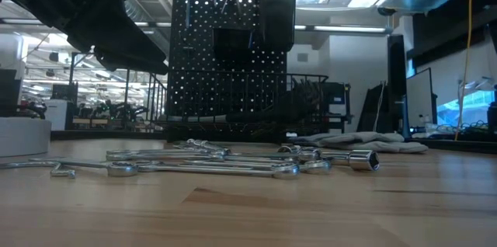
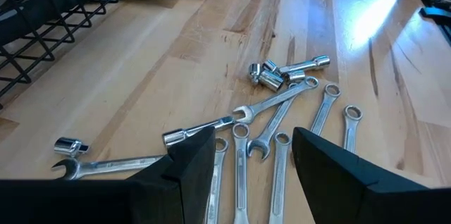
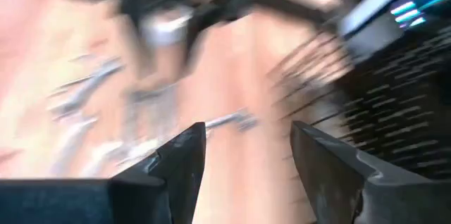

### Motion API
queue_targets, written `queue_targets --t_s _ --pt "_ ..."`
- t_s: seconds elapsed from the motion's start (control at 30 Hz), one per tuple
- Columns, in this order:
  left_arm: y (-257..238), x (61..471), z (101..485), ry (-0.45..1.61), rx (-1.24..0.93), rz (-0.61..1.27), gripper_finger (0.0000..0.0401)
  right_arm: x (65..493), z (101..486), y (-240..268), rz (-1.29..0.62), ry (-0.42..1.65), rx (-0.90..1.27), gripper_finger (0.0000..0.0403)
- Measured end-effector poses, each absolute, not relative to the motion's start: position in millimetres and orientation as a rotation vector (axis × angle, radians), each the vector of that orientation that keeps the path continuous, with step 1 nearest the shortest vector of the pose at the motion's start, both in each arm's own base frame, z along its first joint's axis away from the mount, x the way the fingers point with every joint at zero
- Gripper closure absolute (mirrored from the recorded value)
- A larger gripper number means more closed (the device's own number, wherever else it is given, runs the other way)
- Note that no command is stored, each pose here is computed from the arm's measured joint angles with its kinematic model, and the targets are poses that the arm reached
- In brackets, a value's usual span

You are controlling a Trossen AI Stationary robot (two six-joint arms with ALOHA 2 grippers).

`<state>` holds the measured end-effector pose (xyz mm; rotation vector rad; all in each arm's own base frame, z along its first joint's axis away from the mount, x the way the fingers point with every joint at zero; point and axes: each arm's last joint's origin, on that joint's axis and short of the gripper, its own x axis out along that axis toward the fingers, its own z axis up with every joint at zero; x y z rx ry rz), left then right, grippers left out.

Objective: Hang tools onto peg board
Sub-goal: Put the socket adapter into the left black bin on the peg board

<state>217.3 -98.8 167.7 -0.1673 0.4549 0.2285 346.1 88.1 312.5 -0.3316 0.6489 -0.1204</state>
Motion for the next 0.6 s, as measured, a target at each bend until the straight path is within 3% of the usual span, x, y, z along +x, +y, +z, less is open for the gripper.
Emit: queue_targets --t_s 0.27,0.6 --pt "-99 217 168 0.454 -0.167 0.228 0.0219 319 238 121 -0.045 0.794 -0.235 0.0189" --pt "-99 217 168 0.454 -0.166 0.229 0.0219 300 167 101 -0.077 0.707 -0.133 0.0189"
